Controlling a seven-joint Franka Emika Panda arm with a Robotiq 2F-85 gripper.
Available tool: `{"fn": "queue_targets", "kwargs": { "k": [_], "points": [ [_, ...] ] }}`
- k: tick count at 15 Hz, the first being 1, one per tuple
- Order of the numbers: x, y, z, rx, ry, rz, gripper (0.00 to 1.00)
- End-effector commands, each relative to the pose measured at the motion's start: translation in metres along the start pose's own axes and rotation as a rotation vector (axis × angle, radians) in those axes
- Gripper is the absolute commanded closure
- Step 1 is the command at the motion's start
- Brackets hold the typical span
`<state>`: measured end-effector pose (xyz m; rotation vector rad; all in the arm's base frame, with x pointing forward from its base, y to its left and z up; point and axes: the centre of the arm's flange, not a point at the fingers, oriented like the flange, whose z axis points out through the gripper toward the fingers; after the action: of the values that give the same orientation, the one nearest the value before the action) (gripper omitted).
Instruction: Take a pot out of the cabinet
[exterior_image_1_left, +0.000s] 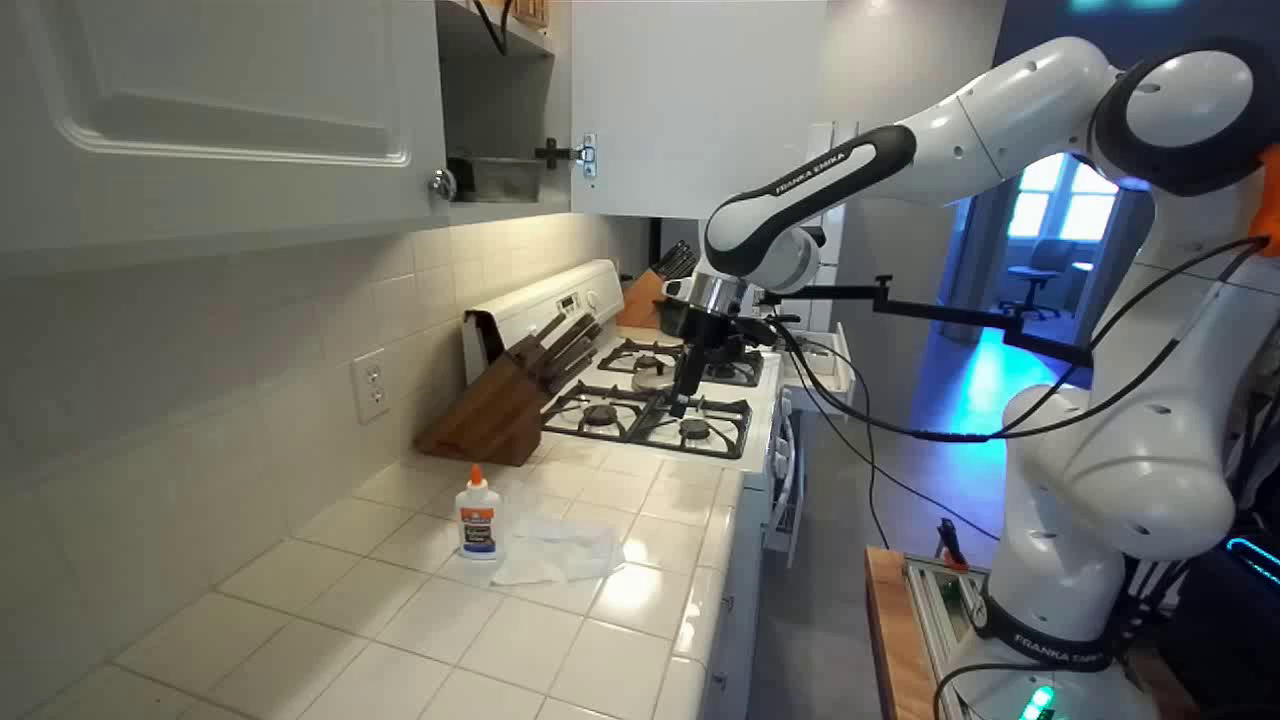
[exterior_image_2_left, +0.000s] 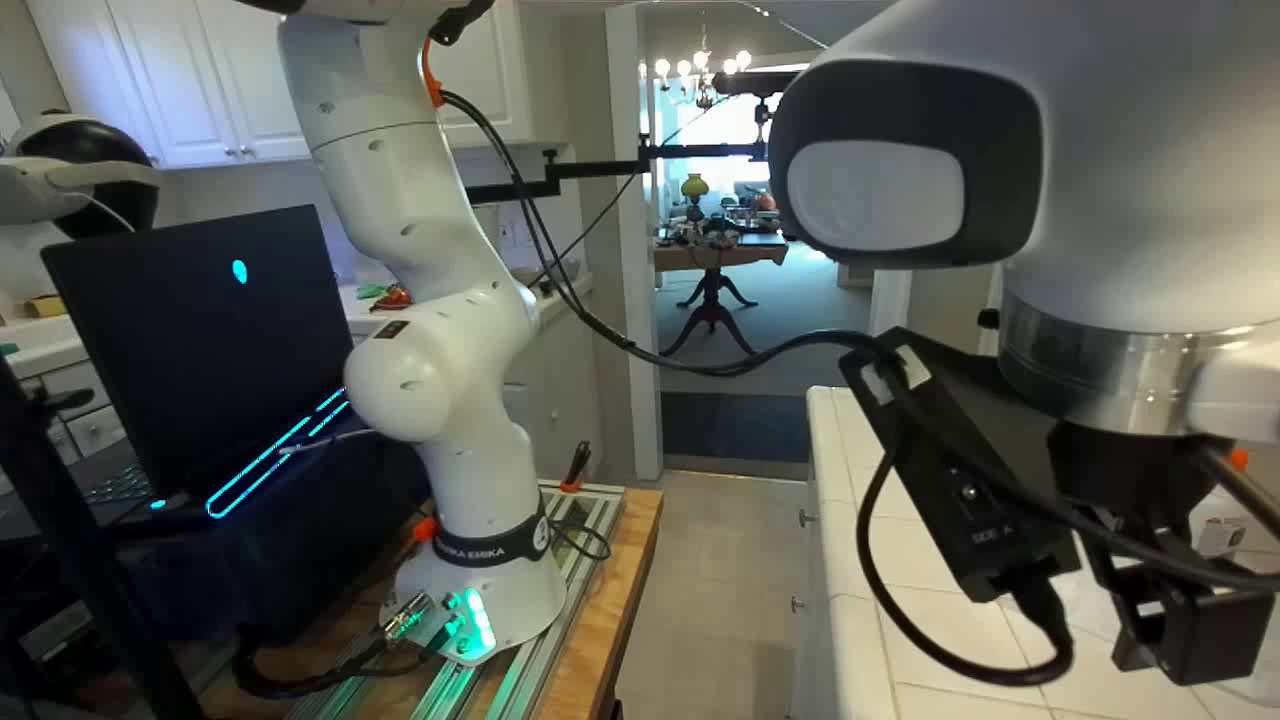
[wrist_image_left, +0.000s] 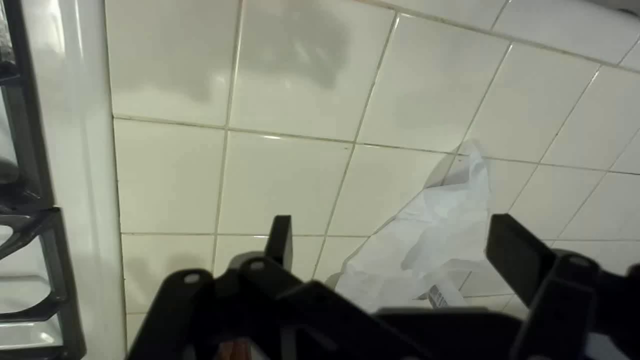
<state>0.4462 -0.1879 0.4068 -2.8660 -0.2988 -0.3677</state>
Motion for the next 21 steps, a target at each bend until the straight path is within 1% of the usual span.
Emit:
{"fn": "queue_targets", "kwargs": {
  "k": [1,18,19,21],
  "points": [
    [0.0,0.0,0.0,0.0,0.0,0.0,0.0],
    [0.0,0.0,0.0,0.0,0.0,0.0,0.0],
    [0.001,-0.003,-0.002,-0.006,-0.002,-0.027,0.0],
    [0.006,-0.012,-0.007,-0.018,-0.004,-0.118,0.0]
  ]
}}
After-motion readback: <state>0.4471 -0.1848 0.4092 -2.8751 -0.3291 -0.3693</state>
